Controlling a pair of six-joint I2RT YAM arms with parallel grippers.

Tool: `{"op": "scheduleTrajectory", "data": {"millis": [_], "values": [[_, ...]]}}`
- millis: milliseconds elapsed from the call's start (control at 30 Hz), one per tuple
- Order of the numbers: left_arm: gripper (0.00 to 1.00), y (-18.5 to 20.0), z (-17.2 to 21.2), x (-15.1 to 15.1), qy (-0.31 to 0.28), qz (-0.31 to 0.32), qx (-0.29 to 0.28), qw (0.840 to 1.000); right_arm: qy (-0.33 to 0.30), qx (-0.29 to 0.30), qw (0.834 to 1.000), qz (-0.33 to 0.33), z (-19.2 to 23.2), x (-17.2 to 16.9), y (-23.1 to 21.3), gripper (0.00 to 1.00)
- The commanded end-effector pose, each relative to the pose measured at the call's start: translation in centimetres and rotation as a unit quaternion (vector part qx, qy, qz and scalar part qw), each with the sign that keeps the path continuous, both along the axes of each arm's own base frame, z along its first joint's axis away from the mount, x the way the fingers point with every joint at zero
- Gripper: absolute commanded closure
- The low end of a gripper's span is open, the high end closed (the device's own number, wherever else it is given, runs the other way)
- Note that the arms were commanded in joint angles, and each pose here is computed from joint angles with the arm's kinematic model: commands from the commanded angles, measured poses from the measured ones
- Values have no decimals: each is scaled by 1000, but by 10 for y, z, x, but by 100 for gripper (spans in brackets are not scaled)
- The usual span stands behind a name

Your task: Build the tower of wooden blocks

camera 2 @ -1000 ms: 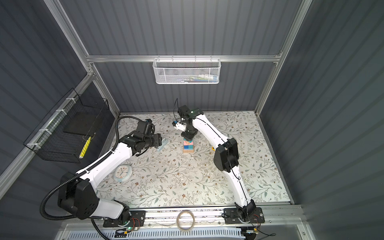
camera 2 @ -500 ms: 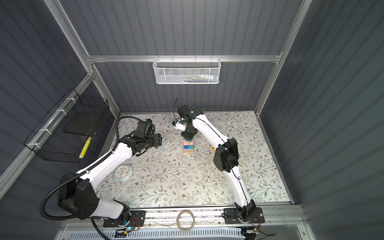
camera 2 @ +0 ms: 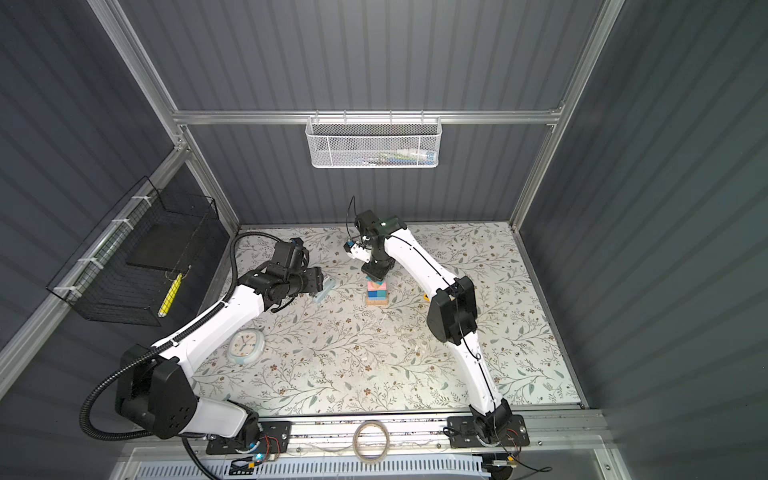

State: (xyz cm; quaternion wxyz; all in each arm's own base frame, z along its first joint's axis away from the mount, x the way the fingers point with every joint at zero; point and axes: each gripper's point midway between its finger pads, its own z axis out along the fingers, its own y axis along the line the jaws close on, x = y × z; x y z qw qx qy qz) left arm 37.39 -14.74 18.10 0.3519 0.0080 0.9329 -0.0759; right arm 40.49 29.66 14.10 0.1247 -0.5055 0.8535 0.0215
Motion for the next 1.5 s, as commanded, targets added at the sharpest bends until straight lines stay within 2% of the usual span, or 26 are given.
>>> {"op": "scheduleTrajectory", "data": {"millis": [0, 633, 1200, 1467], "values": [[28, 1, 5, 1, 0, -8, 4, 1000, -1, 5, 1000, -1, 4, -1, 3, 64], [28, 1, 5, 1, 1, -7, 4, 1000, -2, 1, 1000, -2, 3, -1, 3, 61], [28, 1, 6, 0, 1, -8, 2, 1000, -26, 10, 1000, -10, 21, 3, 1, 45], [28, 0, 6, 1, 1, -8, -1, 1000, -49, 17, 999, -16, 44, 2, -4, 35]]}}
